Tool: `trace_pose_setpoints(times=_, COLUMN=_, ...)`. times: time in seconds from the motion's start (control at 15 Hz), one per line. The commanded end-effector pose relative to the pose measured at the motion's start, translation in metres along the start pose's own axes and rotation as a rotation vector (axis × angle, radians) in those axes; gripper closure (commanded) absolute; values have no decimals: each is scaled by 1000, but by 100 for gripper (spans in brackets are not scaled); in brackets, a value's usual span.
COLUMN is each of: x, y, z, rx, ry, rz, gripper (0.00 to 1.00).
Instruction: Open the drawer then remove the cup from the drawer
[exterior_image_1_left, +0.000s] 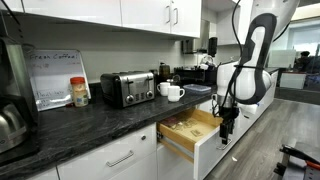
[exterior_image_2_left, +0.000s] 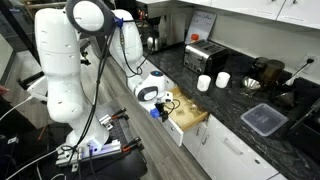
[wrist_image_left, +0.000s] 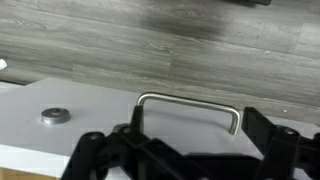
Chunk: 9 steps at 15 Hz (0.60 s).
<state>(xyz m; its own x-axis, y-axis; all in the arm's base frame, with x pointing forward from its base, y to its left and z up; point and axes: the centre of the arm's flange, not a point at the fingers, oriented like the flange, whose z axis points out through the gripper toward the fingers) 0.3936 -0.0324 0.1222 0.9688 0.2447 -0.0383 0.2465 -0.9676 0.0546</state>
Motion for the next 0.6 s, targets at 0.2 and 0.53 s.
trace_pose_setpoints(times=0.2, x=34, y=8, z=4, rx=-85, ry=97, rz=-55, gripper=0)
trace_pose_setpoints(times=0.53, x=68, y=8, z=1, rx=-128, ry=158, rz=-93, gripper=0)
